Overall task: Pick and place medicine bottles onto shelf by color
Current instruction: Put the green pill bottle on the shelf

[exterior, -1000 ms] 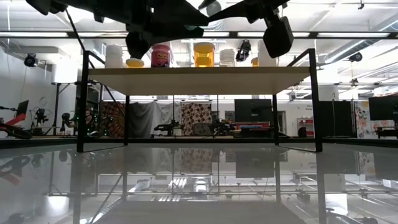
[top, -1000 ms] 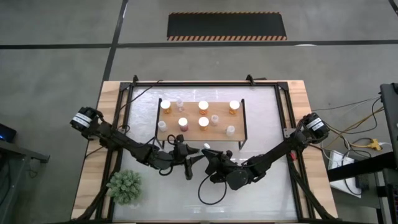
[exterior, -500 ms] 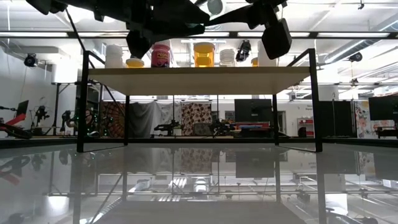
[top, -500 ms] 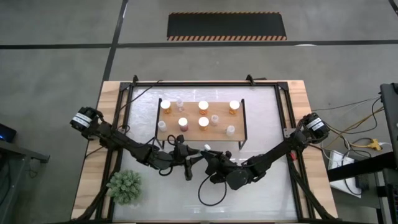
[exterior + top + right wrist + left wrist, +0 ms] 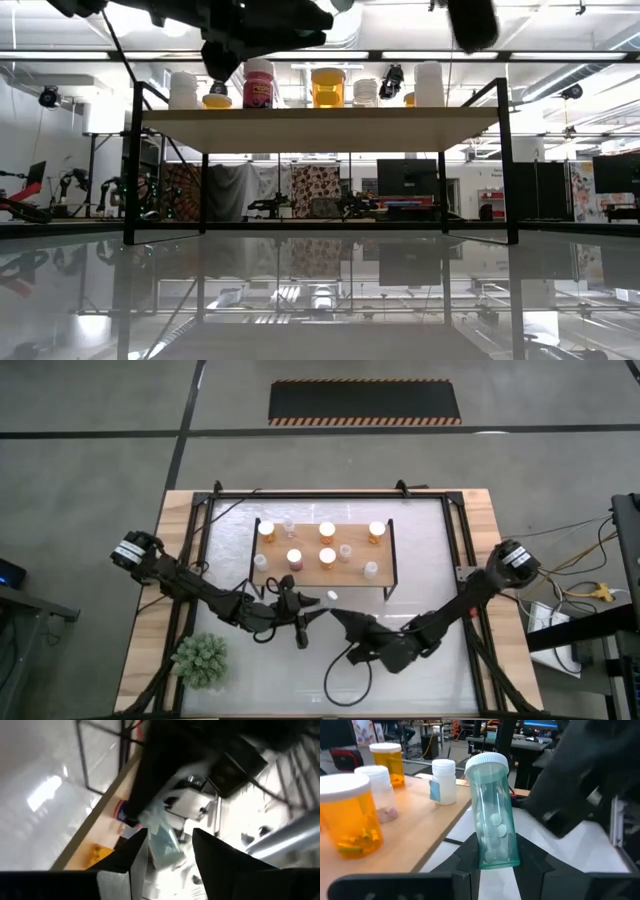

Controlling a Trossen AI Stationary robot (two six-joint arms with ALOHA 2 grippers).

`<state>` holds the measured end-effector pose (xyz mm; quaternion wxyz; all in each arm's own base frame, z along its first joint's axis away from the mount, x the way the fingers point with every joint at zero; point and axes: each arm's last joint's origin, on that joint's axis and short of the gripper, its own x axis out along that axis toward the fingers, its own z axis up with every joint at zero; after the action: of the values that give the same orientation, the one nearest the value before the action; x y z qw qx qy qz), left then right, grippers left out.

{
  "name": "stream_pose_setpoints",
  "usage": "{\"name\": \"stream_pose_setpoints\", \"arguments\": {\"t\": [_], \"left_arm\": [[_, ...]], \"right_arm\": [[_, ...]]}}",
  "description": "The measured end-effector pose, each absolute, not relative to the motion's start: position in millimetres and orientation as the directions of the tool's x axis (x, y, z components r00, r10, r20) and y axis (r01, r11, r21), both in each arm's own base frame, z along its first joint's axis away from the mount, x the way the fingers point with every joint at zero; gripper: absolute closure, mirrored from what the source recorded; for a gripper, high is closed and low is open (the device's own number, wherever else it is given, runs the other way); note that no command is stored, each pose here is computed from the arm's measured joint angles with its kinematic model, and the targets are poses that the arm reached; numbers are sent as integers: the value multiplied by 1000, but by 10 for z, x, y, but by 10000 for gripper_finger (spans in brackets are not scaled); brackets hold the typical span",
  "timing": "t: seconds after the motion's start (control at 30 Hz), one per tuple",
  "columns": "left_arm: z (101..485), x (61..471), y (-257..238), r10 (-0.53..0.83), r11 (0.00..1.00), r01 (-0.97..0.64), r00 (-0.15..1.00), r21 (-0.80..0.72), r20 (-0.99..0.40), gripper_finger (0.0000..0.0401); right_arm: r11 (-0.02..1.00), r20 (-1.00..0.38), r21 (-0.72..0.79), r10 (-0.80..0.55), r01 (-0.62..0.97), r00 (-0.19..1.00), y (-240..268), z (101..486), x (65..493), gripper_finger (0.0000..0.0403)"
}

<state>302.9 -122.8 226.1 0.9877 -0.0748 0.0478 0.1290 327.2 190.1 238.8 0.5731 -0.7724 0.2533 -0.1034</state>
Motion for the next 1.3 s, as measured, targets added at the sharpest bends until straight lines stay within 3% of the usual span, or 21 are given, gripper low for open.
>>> {"name": "stream_pose_setpoints", "arguments": {"t": [0.07, 0.27, 0.4, 0.5, 0.63, 0.93, 1.3], "left_arm": [[2264, 3028, -1228, 248, 960, -260, 962, -101, -114, 333], [2270, 3006, -1279, 231, 973, -230, 966, 26, -113, 330], [2288, 2968, -1394, 177, 979, -162, 978, 126, -111, 329], [2310, 2934, -1481, 137, 975, -117, 986, 189, -98, 328], [2385, 2907, -1543, 115, 966, -104, 993, 236, -32, 327], [2410, 2903, -1560, 92, 964, -86, 996, 251, -10, 326], [2442, 2923, -1545, 95, 965, -93, 995, 246, 4, 325]], "right_arm": [[-113, -120, -973, -499, -201, 858, 1920, 2482, 3198, 262], [400, -98, -913, -403, 79, 910, 1881, 2826, 2963, 268], [777, -125, -624, -200, 80, 972, 1802, 3018, 2846, 259], [911, -174, -406, 6, -77, 985, 1726, 3082, 2830, 242], [942, -197, -288, 117, -172, 973, 1700, 3022, 2906, 216], [954, -155, -299, -54, 5, 986, 1665, 2947, 3028, 198], [961, -153, -276, -72, 28, 986, 1602, 2951, 3063, 206]]}}
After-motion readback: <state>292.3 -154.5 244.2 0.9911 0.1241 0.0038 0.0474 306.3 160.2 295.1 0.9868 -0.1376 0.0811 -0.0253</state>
